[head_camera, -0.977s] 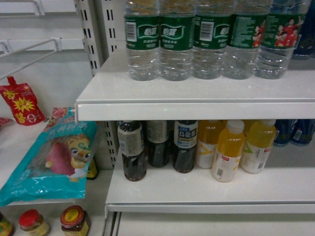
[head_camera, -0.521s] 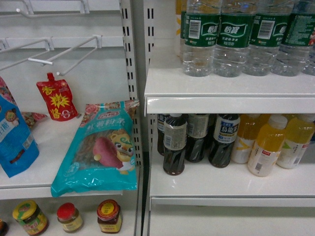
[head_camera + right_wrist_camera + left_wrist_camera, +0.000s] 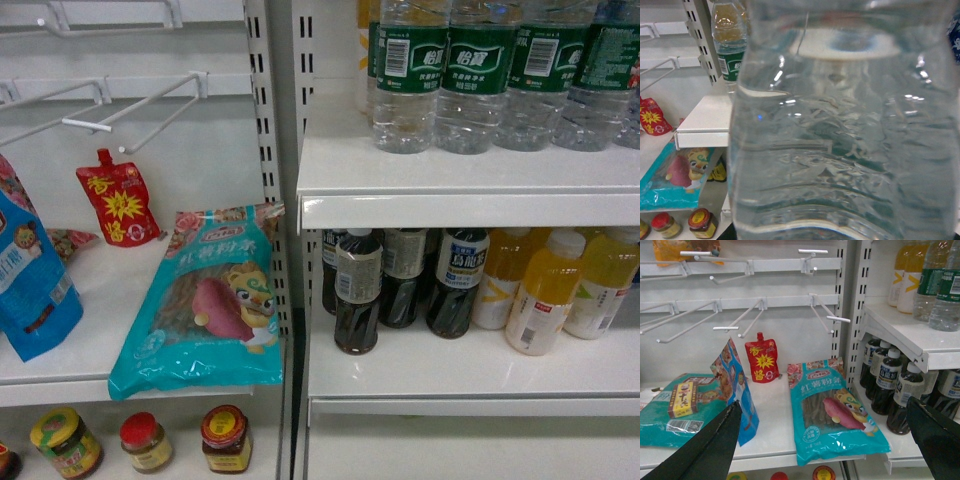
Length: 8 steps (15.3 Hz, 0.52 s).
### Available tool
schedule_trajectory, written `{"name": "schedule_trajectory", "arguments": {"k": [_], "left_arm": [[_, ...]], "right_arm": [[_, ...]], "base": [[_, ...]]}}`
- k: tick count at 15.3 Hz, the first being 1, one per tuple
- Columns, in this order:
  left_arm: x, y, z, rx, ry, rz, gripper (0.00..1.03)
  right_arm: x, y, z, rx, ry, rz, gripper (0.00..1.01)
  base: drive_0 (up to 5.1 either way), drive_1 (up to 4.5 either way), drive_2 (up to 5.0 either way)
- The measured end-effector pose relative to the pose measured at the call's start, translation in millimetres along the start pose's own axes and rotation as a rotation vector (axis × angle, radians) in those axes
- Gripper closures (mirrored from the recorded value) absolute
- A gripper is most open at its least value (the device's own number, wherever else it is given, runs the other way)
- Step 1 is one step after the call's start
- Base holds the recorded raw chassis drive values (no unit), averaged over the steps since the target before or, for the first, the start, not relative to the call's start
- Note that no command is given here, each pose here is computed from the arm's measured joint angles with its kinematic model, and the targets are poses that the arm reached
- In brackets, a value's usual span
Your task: Move water from second to third shelf
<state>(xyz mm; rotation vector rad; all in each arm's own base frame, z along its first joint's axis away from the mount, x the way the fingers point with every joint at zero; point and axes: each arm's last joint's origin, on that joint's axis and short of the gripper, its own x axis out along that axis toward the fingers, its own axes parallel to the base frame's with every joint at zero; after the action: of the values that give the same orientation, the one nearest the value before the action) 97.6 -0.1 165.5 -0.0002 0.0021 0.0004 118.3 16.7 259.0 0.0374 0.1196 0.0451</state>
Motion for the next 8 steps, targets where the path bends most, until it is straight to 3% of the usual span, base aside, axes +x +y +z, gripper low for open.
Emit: {"name": "schedule_trajectory", "arguments": {"k": [2, 4, 5, 8], "left_arm": [[0.0, 0.0, 0.0, 0.0, 0.0, 0.0, 0.05], [0.0, 0.0, 0.0, 0.0, 0.0, 0.0, 0.05], [0.0, 0.0, 0.0, 0.0, 0.0, 0.0, 0.05], [0.0, 0.0, 0.1, 0.0, 0.0, 0.0, 0.05]], "right_arm": [[3.5, -2.6, 1.4, 0.01, 0.054, 0.028, 0.58], [21.7, -5.6, 13.7, 0.012, 0.014, 0.017, 0.59], [42.4, -5.2, 25.9, 0.008, -0.03, 0.025, 0.59], [99.9, -2.4, 31.7, 0.008, -0.022, 0.051, 0.59]], "base": [[0.0, 0.0, 0.0], [0.0, 0.0, 0.0], [0.0, 0.0, 0.0], [0.0, 0.0, 0.0]]}}
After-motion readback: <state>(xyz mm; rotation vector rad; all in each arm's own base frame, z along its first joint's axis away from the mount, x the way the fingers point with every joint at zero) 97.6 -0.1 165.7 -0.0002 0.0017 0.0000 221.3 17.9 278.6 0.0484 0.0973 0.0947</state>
